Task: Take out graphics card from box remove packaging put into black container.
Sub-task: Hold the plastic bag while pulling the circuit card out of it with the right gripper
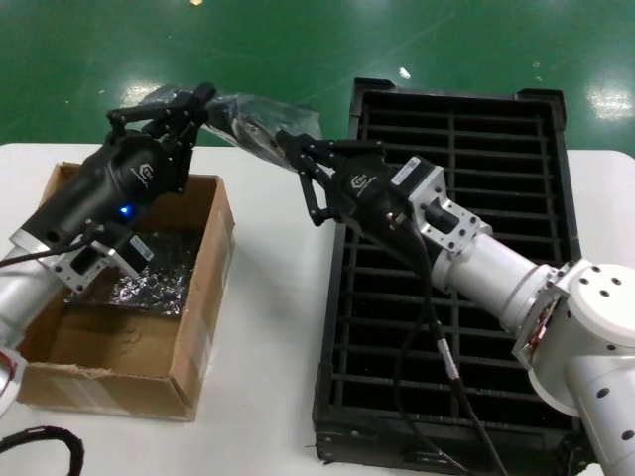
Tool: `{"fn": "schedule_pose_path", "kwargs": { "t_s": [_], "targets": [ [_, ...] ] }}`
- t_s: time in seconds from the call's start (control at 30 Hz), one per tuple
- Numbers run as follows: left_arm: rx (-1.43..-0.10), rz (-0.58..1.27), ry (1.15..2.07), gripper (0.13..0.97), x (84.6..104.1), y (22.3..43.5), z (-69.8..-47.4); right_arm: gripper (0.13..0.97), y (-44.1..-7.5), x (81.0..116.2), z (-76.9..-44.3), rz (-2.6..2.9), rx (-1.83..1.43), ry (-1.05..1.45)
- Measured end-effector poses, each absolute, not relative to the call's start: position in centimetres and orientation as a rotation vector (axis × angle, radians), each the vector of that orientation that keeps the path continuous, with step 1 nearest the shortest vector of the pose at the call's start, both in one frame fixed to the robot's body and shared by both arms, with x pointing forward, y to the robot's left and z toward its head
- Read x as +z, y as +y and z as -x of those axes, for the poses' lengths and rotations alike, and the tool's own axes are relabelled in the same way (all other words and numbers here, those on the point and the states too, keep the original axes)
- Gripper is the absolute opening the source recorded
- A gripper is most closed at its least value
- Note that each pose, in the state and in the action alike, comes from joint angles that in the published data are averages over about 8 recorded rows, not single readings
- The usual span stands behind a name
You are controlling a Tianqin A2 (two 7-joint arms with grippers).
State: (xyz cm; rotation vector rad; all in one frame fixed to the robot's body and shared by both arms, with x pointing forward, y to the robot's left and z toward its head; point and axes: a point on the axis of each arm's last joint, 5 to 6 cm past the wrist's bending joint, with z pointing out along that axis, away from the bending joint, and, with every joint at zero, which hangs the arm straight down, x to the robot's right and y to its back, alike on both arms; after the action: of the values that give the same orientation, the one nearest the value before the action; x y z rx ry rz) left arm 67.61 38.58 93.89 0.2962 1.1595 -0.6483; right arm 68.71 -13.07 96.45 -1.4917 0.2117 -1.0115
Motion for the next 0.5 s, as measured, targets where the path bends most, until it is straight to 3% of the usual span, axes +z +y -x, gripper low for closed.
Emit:
{"fn": "schedule_pose_path", "kwargs": {
  "t_s": [0.5],
  "targets": [
    [-0.697, -0.331, 1.145, 0.139, 94.5, 37.5, -66.0, 0.163, -12.7, 96.1, -68.6, 1.516, -1.002, 0.207]
  ]
}}
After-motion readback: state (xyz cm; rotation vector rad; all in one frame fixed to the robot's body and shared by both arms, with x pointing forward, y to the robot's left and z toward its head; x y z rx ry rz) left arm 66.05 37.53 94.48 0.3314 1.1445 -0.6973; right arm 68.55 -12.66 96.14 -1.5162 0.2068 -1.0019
